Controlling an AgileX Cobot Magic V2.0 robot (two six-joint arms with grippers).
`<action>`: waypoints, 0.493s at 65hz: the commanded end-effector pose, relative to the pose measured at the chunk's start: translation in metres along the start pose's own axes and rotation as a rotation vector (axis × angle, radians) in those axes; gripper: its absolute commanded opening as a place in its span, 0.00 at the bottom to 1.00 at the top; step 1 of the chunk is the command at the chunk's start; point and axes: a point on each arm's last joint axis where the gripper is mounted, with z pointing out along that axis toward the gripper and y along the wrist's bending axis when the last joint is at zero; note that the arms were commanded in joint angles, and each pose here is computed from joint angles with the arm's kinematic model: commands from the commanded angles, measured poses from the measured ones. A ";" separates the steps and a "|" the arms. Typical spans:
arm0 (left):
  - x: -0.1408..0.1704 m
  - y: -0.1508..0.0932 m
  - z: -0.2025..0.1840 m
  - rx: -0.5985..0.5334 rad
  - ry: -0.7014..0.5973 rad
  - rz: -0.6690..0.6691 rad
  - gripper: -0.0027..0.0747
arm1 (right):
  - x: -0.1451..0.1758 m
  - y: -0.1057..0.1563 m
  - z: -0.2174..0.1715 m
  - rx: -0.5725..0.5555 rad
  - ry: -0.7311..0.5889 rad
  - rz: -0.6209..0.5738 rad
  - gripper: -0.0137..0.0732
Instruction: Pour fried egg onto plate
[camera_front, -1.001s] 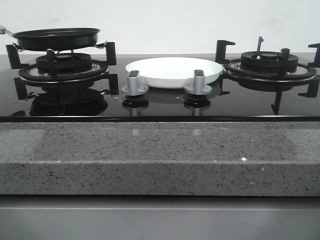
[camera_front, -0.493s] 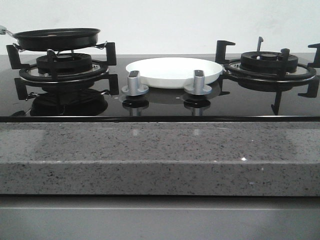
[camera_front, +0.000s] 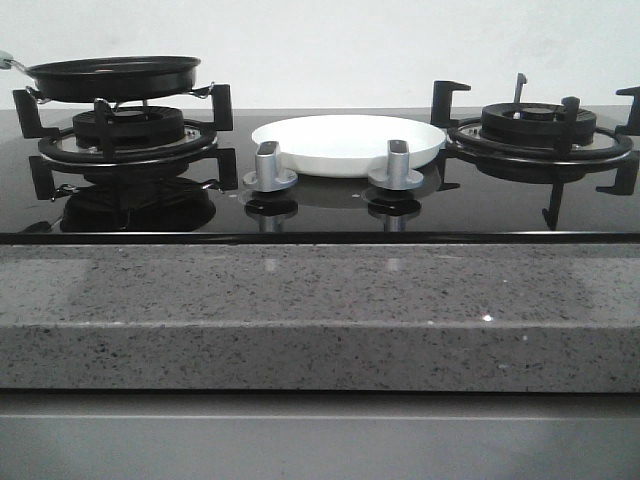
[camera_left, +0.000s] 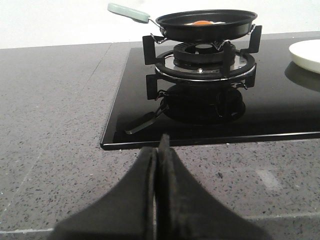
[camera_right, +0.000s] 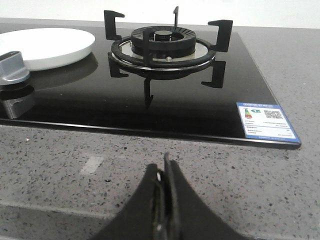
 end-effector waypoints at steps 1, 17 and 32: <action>-0.007 0.001 -0.001 -0.015 -0.096 -0.020 0.01 | -0.009 -0.001 -0.002 0.010 -0.101 -0.020 0.08; -0.007 0.001 -0.001 -0.015 -0.096 -0.020 0.01 | -0.009 -0.001 -0.002 0.010 -0.100 -0.020 0.08; -0.007 0.001 -0.001 -0.016 -0.098 -0.017 0.01 | -0.009 -0.001 -0.002 0.011 -0.101 -0.025 0.08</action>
